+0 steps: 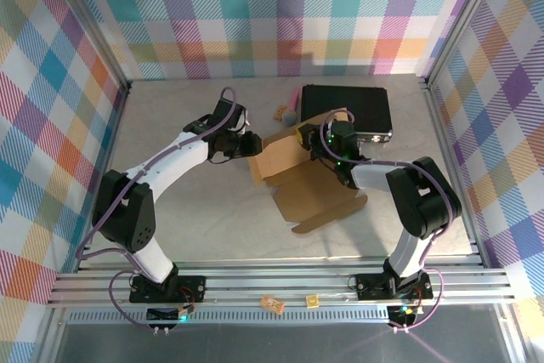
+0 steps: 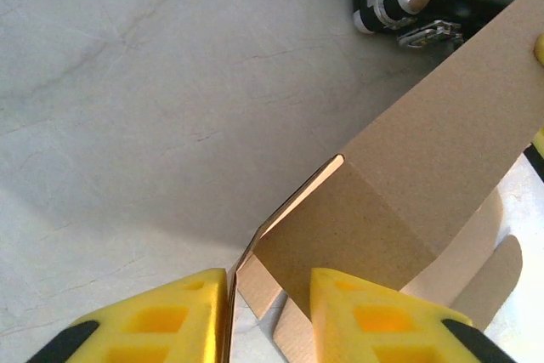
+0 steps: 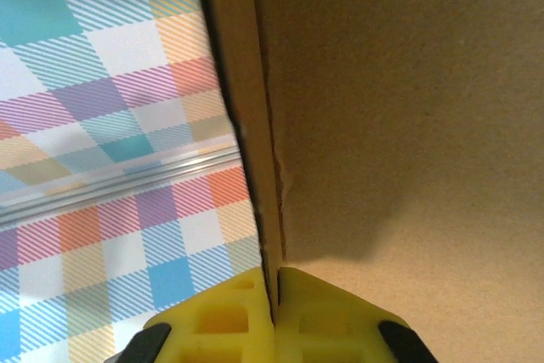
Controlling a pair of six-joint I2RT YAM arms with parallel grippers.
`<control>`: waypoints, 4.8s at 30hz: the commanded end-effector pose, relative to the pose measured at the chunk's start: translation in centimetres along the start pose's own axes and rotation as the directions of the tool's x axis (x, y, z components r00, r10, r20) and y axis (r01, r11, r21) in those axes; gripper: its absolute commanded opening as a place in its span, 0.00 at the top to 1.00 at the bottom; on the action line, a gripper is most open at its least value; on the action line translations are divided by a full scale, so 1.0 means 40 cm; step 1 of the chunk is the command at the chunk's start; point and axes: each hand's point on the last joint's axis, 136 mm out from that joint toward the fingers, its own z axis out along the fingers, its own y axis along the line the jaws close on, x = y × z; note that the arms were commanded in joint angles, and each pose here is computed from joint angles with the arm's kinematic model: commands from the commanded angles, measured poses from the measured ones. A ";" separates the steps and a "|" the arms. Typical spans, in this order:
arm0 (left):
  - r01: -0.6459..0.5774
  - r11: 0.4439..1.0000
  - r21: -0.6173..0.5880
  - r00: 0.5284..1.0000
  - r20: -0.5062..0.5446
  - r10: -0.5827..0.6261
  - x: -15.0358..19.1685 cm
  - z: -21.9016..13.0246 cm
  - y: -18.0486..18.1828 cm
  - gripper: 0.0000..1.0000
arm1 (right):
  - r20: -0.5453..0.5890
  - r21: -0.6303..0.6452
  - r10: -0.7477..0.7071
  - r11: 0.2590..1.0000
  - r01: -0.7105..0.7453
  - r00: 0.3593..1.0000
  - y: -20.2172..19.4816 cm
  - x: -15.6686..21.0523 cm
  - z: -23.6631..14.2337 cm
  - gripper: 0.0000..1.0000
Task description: Fold the paper box
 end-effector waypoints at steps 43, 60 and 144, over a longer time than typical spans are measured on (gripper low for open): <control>0.140 0.987 -0.073 0.989 0.052 -0.136 -0.058 0.049 -0.097 0.86 | -0.085 -0.103 0.057 0.993 -0.065 0.995 0.097 0.010 -0.031 1.00; 0.219 0.974 -0.056 0.975 0.051 -0.216 -0.073 0.060 -0.150 0.87 | -0.056 -0.072 0.125 0.989 -0.129 0.991 0.093 0.005 -0.029 1.00; -0.166 0.935 0.314 0.975 0.193 0.109 0.044 -0.004 -0.358 0.52 | -0.046 -0.006 0.106 0.994 -0.106 0.993 0.029 -0.023 -0.068 1.00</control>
